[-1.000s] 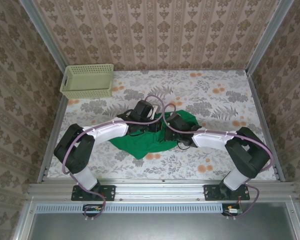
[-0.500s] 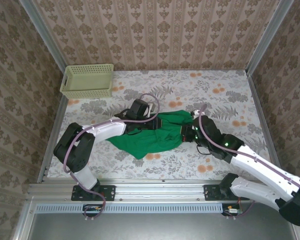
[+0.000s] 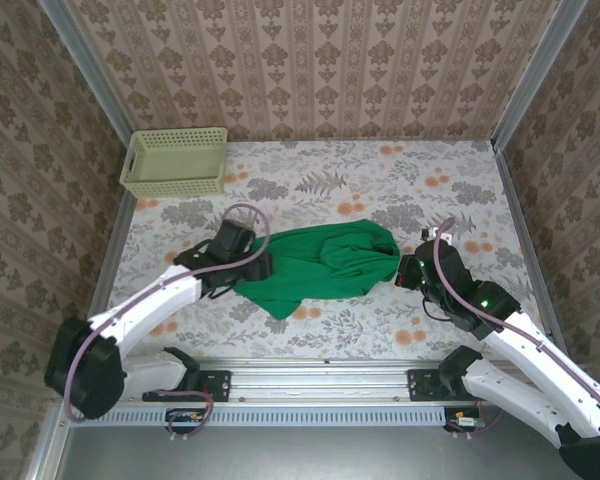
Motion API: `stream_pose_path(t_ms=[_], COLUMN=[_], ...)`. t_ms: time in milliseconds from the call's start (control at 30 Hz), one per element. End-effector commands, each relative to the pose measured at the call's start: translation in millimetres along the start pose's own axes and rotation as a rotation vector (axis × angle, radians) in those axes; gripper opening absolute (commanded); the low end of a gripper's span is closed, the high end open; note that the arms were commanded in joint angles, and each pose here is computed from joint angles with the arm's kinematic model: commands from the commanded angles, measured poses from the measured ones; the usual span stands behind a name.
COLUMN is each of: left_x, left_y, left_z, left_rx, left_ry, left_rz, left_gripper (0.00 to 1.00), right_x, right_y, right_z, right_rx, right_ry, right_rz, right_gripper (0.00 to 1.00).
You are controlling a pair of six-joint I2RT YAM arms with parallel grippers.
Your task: Fold the inside-out t-shirt
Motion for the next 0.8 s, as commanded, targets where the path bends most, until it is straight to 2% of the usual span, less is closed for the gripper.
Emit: stream_pose_path(t_ms=[0, 200, 367, 533, 633, 767], left_x=[5, -8, -27, -48, -58, -66], left_y=[-17, -22, -17, -9, -7, -1], left_z=[54, 88, 89, 77, 78, 79], left_rx=[0.11, 0.324, 0.368, 0.392, 0.402, 0.411], left_ry=[0.253, 0.176, 0.107, -0.056, -0.038, -0.006], left_rz=[0.074, 0.131, 0.159, 0.171, 0.176, 0.174], left_gripper=[0.7, 0.6, 0.55, 0.53, 0.52, 0.35], right_x=[-3, -7, -6, -5, -5, -4], right_y=[0, 3, 8, 11, 11, 12], right_z=[-7, -13, -13, -13, -14, -15], right_rx=[0.008, -0.029, -0.037, -0.034, -0.036, -0.037], right_ry=[-0.075, -0.111, -0.101, -0.098, -0.097, -0.109], right_rz=[0.01, 0.024, 0.013, 0.008, 0.009, 0.007], right_gripper=[0.0, 0.0, 0.0, 0.0, 0.0, 0.0])
Point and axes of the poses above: each hand's point on the last joint's axis, 136 mm out from that joint toward the fingers, its own x axis back along the fingers, its own z axis along the line the jaws close on, y = z × x, the point moved 10 cm from there along x, back along the fingers, and after that the axes turned 12 degrees about x, right-handed, at the moved point
